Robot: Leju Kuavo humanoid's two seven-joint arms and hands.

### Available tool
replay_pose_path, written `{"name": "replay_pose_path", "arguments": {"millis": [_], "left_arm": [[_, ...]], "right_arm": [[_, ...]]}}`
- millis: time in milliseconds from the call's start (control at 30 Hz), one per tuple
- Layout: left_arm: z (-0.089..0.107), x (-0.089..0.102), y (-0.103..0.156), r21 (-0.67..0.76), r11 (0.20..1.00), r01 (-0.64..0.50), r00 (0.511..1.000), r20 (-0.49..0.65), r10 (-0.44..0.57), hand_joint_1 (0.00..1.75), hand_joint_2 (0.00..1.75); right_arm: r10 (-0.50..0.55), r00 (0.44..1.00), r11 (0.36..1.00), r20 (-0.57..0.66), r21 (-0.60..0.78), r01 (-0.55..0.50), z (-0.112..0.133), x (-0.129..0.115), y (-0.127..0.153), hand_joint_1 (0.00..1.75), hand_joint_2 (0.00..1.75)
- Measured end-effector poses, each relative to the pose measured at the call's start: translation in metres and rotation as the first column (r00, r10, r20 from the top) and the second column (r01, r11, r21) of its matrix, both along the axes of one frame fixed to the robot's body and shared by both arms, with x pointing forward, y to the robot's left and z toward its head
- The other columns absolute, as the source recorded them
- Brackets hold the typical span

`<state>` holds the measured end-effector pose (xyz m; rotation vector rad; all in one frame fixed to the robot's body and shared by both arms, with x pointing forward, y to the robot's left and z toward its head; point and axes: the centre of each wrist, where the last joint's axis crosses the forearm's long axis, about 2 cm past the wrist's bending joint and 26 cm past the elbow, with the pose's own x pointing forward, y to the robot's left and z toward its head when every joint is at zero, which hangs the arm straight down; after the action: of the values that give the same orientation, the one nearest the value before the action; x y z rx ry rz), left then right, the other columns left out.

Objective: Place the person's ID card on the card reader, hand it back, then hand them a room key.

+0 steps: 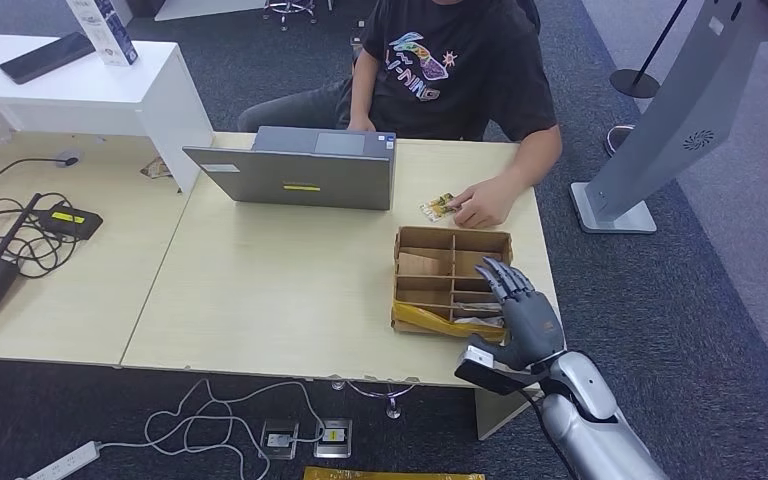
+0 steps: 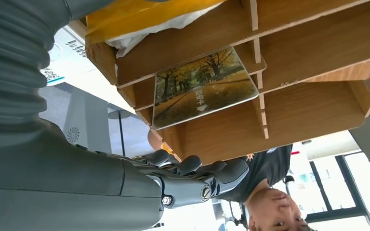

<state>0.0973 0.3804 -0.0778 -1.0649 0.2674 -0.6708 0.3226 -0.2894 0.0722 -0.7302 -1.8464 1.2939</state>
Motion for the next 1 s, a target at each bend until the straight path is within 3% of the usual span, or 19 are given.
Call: {"name": "replay_pose_path", "arguments": {"millis": [100,233,1000], "left_arm": [[0.0000,-0.0001,0.0000,0.000,1.000,0.000,1.000,0.000,0.000,0.00,0.00],[0.0000,-0.0002,0.0002,0.001,1.000,0.002,1.000,-0.001,-0.002,0.00,0.00],[-0.0001,-0.0004,0.0002,0.005,1.000,0.021,1.000,-0.004,-0.021,0.00,0.00]], "right_arm": [[-0.001,1.000,1.000,0.006,0.008,0.001,-0.0009,-0.0002,0.0002,0.05,1.75],[-0.005,1.000,1.000,0.001,0.015,0.005,-0.0024,-0.0008,0.0001,1.75,1.75],[-0.036,0.999,0.999,-0.036,0.025,0.037,-0.0058,-0.0015,-0.0024,1.75,1.75]]}}
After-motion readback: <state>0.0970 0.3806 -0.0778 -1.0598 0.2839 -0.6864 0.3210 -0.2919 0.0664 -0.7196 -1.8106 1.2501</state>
